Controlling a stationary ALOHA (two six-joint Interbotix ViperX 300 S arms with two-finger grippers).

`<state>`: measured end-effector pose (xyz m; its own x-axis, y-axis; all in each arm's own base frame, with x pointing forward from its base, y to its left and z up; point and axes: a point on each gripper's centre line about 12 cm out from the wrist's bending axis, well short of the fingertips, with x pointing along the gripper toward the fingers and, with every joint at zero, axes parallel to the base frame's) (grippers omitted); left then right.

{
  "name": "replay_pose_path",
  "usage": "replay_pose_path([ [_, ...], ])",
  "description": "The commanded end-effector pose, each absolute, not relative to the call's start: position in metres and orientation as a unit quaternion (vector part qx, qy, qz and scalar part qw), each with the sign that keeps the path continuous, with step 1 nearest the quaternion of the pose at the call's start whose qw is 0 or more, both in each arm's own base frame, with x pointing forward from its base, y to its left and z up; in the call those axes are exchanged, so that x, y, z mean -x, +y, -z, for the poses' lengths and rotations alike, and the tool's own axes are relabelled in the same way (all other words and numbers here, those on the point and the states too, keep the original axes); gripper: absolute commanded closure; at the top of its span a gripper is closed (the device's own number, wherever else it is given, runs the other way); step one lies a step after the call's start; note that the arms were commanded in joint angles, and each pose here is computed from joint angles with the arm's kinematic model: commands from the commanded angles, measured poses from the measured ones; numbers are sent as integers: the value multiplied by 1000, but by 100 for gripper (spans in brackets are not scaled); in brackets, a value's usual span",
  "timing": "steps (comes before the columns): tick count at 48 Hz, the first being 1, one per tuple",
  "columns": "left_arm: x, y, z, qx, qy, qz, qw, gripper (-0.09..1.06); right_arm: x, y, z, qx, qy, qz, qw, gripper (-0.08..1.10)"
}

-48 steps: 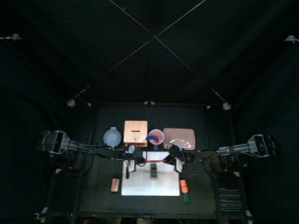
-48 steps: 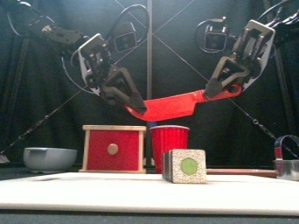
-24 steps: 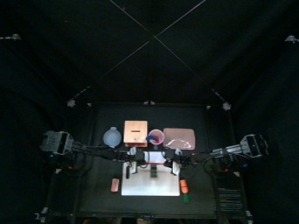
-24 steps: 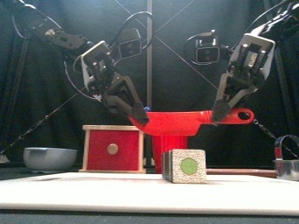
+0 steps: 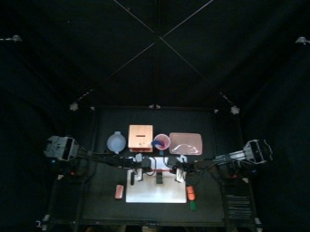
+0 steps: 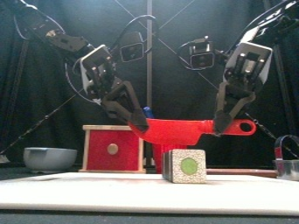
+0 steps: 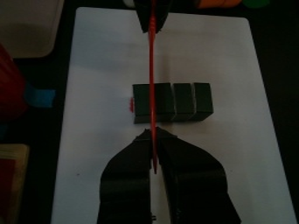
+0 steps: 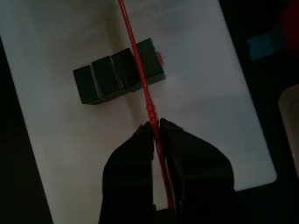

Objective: Place sushi on board then cut the sushi with the knife then place the pieces on the plate
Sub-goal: Cut the sushi into 4 pieces

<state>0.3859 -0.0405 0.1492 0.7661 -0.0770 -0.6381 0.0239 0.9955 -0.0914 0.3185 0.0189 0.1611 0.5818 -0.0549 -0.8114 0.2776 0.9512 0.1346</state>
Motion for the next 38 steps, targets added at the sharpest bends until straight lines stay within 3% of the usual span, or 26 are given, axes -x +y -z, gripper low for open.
replay_pose_path([
  [1, -391, -53, -161, 44, 329, 39, 943, 55, -321, 19, -169, -130, 438, 96, 884, 80],
  [38, -392, -53, -144, 47, 350, 35, 935, 55, -321, 13, -165, -126, 443, 103, 881, 80],
])
